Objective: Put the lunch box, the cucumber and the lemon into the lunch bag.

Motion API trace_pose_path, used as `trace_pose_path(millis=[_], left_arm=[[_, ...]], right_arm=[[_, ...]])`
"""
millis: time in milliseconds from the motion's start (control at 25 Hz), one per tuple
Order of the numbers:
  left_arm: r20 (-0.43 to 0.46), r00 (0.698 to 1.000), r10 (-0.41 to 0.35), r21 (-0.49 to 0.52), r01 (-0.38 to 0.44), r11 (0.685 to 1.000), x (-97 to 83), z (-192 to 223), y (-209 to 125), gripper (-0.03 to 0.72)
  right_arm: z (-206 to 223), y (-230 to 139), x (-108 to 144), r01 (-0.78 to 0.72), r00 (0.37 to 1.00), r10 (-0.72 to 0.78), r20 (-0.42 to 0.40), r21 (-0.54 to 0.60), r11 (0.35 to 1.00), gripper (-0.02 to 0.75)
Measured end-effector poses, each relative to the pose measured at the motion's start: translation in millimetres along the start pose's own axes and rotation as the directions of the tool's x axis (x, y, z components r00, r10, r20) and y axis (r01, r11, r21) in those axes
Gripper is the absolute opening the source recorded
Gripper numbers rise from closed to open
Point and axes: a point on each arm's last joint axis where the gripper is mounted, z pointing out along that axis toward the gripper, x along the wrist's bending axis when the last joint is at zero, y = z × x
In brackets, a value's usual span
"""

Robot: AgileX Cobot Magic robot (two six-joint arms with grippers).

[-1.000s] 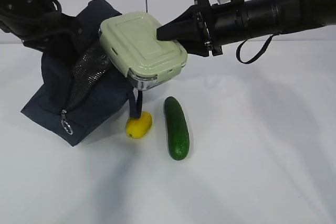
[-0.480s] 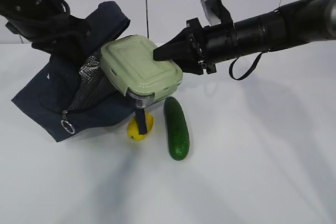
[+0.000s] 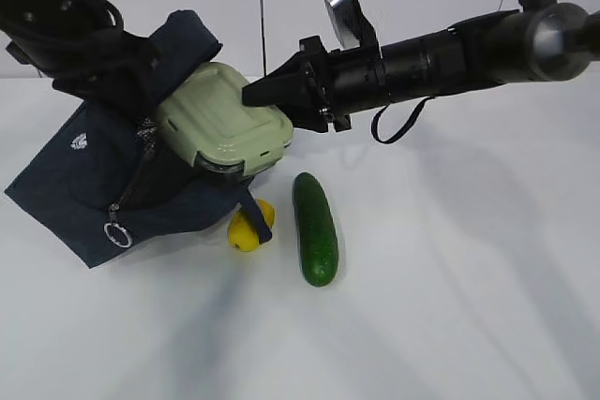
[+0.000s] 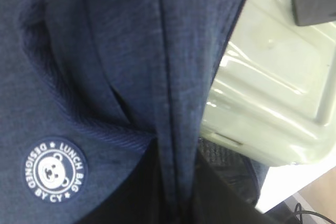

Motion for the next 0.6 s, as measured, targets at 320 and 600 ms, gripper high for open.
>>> trace_pose_path(millis=[320,600], left_arm=[[0.001,1.000,-0.003,0.019,0.003,1.000,0.1,0.8,-1.5,0.020],[0.017,1.000,-0.015,0.054,0.014,0.998,1.2,12.3,-1.8,0.020]], right_arm=[[23.8,-0.6,-10.2,-0.012,1.000,0.012,-0.025,0.007,1.000,0.351],[32.3,-2.4,-12.0,-0.001,1.000,0.002,-0.008,0.015,1.000,0.351]])
